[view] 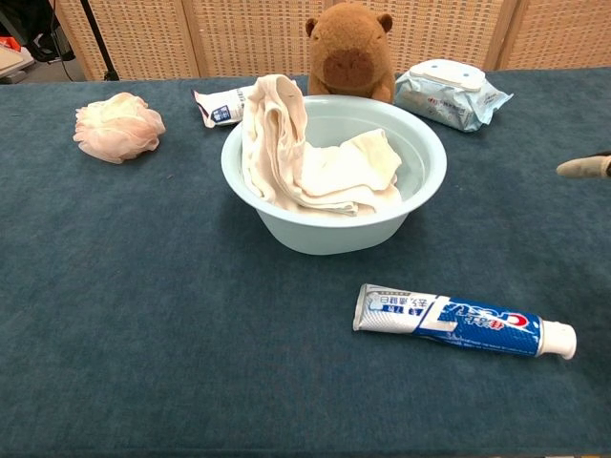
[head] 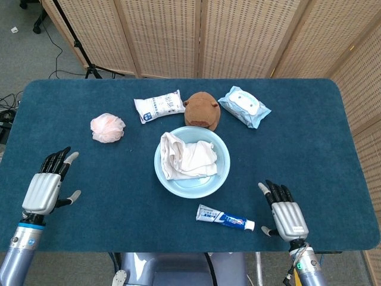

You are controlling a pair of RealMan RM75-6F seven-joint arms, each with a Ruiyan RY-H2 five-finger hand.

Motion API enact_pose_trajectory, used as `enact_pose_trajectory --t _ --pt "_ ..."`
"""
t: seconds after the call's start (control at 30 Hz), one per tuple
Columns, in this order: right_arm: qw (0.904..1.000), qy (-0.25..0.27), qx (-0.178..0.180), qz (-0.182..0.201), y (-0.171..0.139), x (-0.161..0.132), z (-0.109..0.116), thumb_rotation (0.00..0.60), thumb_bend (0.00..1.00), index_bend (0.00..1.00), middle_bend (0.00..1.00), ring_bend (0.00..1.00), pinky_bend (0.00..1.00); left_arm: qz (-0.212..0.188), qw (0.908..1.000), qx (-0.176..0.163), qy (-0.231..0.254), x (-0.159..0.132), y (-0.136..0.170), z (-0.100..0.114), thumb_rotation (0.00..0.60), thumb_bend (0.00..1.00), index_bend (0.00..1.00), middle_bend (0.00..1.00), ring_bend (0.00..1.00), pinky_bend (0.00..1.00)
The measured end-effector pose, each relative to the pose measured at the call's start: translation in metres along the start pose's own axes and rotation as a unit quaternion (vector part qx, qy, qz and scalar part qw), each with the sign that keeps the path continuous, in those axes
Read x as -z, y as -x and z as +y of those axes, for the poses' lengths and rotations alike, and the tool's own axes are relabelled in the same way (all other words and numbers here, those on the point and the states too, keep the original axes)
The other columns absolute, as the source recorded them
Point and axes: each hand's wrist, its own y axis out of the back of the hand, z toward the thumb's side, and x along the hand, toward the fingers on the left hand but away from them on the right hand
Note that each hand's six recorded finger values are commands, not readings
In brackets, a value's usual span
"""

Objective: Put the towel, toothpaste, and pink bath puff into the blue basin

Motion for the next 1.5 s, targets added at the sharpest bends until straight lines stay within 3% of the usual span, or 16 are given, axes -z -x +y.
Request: enact_pose_trajectory --t 0.43,1.17,1.5 --pt "0.9985 -0.012 -0.054 -0.005 -0.002 -0.04 -0.038 0.6 0.13 0.0 0.0 0.0 0.0 -0.005 0.9999 0.002 0.016 0.005 -0.001 0.004 0.6 0.23 0.03 0.0 0.0 0.07" --pt "0.9968 -0.017 -0.078 0.005 0.003 -0.056 -0.06 0.6 0.13 0.0 0.0 0.0 0.0 -0.006 0.9998 0.003 0.019 0.004 -0.001 0.005 0.6 0.24 0.03 0.0 0.0 0.07" --pt "0.9964 -0.026 -0.079 0.017 0.016 -0.062 -0.067 0.6 0.13 0.07 0.0 0.0 0.0 -0.007 0.9997 0.005 0.021 0.004 -0.001 0.005 0.6 0.24 0.03 0.0 0.0 0.07"
